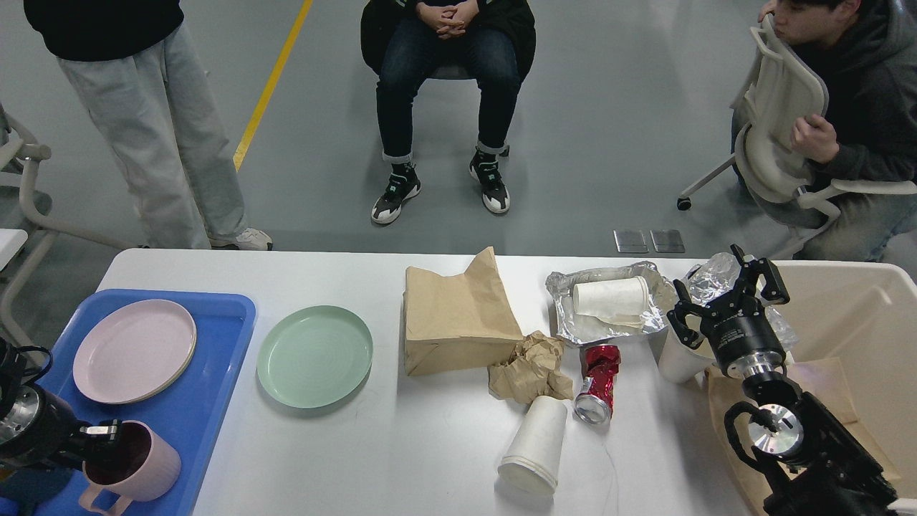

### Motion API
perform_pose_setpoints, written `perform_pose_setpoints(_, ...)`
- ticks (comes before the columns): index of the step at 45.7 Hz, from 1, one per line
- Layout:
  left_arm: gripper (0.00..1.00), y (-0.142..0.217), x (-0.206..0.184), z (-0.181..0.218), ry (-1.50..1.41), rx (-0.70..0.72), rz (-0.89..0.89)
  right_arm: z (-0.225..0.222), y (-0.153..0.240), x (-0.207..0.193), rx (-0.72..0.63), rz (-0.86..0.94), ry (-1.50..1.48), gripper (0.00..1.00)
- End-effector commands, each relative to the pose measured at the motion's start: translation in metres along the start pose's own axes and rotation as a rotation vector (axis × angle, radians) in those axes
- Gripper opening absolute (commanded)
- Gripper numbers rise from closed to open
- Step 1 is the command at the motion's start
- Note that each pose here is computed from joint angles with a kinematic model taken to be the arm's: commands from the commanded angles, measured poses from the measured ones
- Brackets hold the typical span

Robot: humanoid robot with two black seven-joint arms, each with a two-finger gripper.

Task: Tidy desktop
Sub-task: 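Open the left gripper and withdraw from the pink mug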

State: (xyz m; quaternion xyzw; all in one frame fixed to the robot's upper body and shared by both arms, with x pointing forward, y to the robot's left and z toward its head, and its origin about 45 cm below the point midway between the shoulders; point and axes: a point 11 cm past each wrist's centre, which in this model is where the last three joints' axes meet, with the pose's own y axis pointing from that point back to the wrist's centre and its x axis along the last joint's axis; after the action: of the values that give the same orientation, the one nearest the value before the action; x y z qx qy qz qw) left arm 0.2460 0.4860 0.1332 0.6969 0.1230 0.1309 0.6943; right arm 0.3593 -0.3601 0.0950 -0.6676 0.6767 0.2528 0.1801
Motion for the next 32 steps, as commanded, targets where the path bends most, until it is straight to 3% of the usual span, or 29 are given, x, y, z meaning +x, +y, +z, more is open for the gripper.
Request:
perform_pose_setpoints(1,0.79,-0.001,-0.002,-0.002,0.043,-0.006,0.003,0.0,0.0,0.0,0.001,-0.001,0.0,1.0)
perform_pose_setpoints(11,0.9,0.006,0.0,-0.007,0.05,0.01,-0.003,0.0,0.0,0.0,0.001,-0.001,0.0,1.0)
perform_pose_setpoints(20,0.92,0.027,0.007,-0.006,0.075,0.008,-0.039,0.0,0.0,0.0,0.0,-0.002,0.001,1.0)
perform_pose_setpoints(27,0.93,0.056,0.011,-0.003,0.143,0.002,-0.049,0.0,0.0,0.0,0.001,-0.001,0.0,1.0)
perform_pose_setpoints(32,0.94,0.098,0.024,0.014,0.157,-0.015,0.0,0.0,0.0,0.0,0.0,-0.002,0.001,1.0)
